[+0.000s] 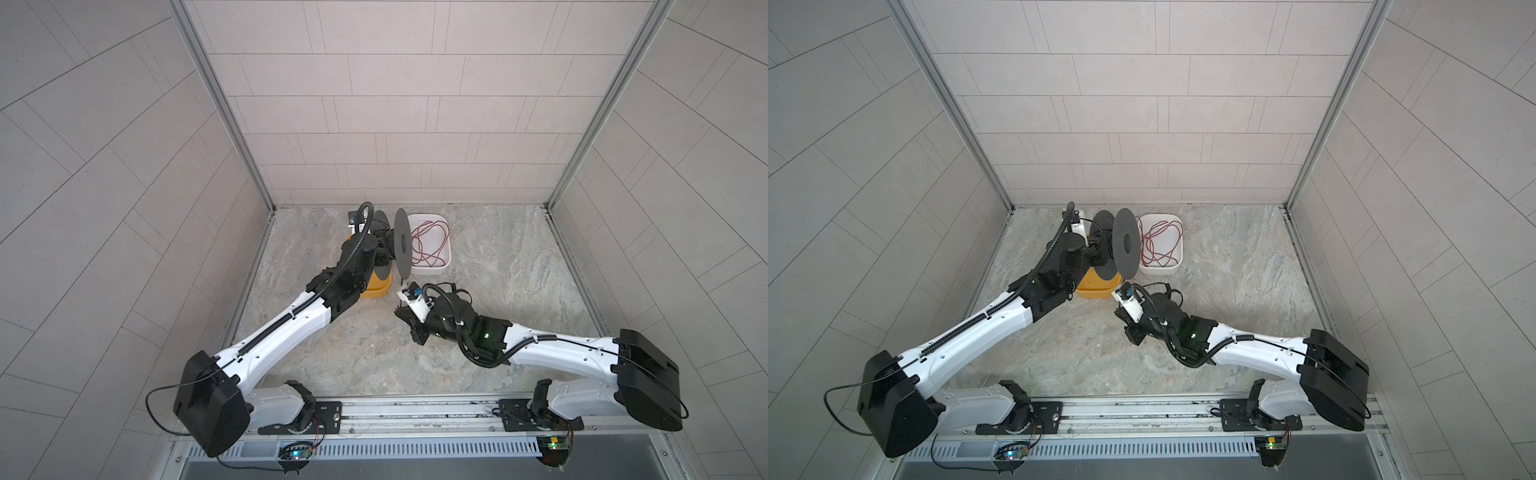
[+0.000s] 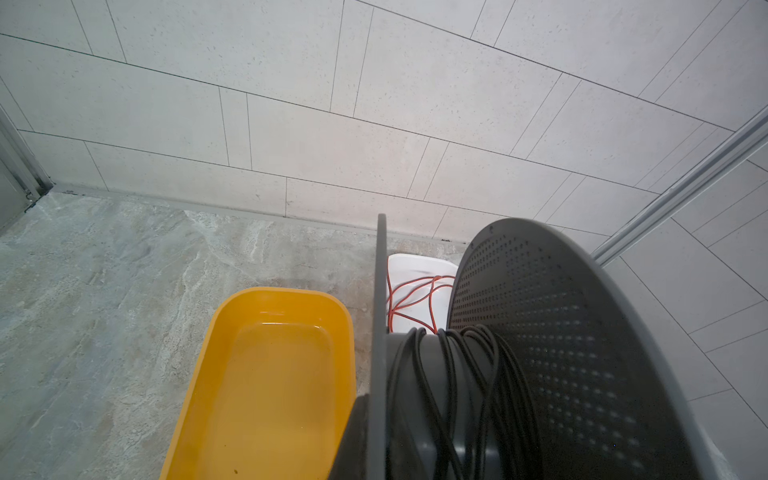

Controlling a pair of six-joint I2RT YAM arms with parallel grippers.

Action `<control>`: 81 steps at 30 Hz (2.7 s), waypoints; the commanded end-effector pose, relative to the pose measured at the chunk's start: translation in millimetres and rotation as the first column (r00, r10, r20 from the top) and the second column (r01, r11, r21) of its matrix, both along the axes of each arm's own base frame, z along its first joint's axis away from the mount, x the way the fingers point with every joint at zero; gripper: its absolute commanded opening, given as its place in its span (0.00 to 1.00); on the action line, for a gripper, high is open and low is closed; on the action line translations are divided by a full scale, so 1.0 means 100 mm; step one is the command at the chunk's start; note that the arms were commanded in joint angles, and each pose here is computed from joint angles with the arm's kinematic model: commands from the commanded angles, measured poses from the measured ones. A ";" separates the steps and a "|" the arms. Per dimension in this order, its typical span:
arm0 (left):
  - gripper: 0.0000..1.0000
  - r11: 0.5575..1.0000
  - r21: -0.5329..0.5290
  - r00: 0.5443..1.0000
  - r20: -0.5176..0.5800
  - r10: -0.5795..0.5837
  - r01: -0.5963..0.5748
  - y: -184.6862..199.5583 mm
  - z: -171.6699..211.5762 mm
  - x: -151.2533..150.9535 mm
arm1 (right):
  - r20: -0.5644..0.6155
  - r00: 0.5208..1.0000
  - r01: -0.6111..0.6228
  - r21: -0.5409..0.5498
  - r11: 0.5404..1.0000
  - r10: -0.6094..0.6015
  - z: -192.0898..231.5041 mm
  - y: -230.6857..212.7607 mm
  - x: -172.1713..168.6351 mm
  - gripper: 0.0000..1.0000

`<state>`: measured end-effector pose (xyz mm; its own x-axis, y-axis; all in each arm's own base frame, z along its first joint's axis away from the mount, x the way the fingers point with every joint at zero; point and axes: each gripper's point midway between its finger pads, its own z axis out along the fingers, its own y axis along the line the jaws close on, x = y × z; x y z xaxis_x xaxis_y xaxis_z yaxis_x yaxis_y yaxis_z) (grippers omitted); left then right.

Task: Wrap the cables

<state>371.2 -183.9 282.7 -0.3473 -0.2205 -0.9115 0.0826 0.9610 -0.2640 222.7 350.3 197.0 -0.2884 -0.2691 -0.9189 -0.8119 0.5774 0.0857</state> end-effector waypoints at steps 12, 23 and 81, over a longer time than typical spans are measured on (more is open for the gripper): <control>0.00 0.999 0.047 0.998 0.060 -0.030 0.028 0.01 0.19 -0.04 | 0.050 0.997 -0.048 -0.180 0.983 0.057 0.59 -0.14 0.13 0.00; 0.00 0.978 0.137 0.984 0.064 -0.166 0.156 -0.09 0.23 -0.26 | 0.028 0.999 0.043 -0.243 0.969 -0.037 0.98 -0.44 0.54 0.00; 0.00 0.886 -0.011 0.885 0.040 -0.463 0.464 -0.42 0.86 -0.91 | 0.090 0.907 0.416 -0.043 0.908 -0.411 0.63 -1.47 1.58 0.30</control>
<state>281.8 -224.3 331.1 -0.4424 0.0099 -0.8968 0.5020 0.8313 -0.2385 379.8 204.8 235.1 -0.3881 -0.2254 -0.8936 -0.5097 0.8603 0.0044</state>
